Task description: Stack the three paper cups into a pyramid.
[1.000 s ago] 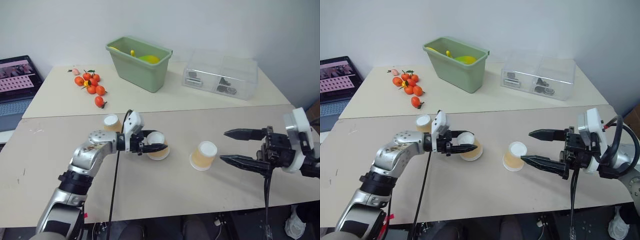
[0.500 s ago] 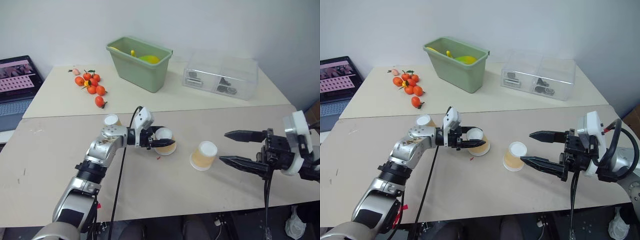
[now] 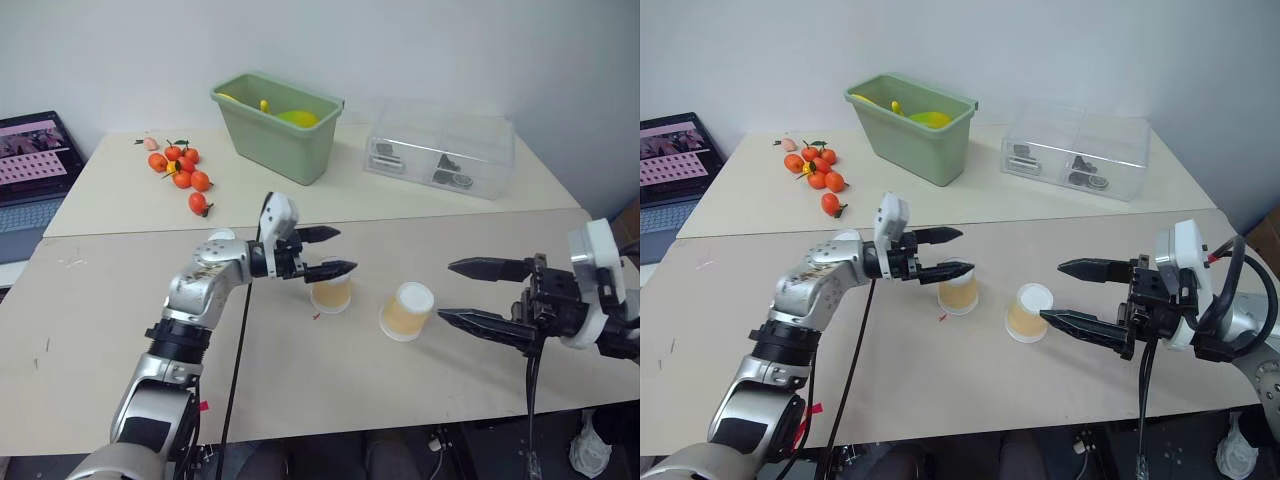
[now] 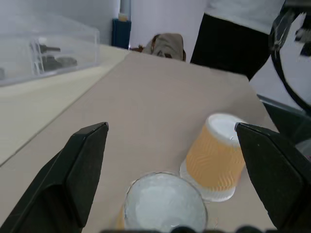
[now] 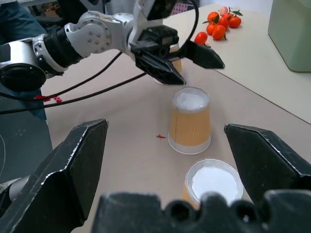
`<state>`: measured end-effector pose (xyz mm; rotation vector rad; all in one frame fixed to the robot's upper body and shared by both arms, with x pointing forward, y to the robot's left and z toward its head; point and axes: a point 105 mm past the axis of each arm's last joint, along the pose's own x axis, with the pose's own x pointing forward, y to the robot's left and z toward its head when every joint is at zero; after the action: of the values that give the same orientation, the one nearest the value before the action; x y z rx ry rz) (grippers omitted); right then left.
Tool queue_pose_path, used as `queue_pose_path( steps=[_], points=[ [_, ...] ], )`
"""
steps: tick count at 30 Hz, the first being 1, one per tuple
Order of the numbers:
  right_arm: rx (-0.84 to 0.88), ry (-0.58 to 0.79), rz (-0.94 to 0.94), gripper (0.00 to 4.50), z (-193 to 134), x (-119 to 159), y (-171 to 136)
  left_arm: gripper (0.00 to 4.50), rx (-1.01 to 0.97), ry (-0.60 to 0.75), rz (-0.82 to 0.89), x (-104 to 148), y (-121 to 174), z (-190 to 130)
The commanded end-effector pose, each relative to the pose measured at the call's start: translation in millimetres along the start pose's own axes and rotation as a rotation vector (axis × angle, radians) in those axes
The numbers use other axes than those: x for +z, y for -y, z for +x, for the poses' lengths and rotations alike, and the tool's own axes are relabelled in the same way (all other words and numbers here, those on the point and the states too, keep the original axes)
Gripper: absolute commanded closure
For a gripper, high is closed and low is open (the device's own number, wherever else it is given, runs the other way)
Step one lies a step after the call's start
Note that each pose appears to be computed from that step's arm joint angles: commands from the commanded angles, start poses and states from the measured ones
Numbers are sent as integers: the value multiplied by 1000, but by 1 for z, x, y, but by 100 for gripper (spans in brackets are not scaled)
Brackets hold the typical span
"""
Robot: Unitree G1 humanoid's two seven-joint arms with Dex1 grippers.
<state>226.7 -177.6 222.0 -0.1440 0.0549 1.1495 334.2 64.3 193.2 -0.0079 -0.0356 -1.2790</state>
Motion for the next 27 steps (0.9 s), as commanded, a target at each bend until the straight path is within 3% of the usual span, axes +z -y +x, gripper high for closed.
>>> queue_pose_path(
  steps=[1, 5, 9, 14, 16, 20, 27],
  points=[
    [4, 31, -49, 0, 0, 10, 0, 4, 38, 29, 31, 19, 11, -17],
    [9, 34, -46, 0, 1, 9, 0, 4, 164, -22, 54, 13, 12, -43],
    [15, 42, -35, 0, 3, 7, -1, 4, 554, 89, 120, 28, -3, -88],
    [27, 50, -23, 0, 6, 5, -2, 4, 824, 146, 16, 10, -2, -117],
    [31, 49, -25, 0, 7, 6, 0, 4, 872, 182, -46, 1, 7, -121],
    [42, 49, -29, 0, 8, 8, 2, 4, 896, 132, -83, -22, 22, -125],
    [42, 95, -47, 0, 18, 17, 5, 4, 1005, 71, -78, -48, 14, -153]
  ],
)
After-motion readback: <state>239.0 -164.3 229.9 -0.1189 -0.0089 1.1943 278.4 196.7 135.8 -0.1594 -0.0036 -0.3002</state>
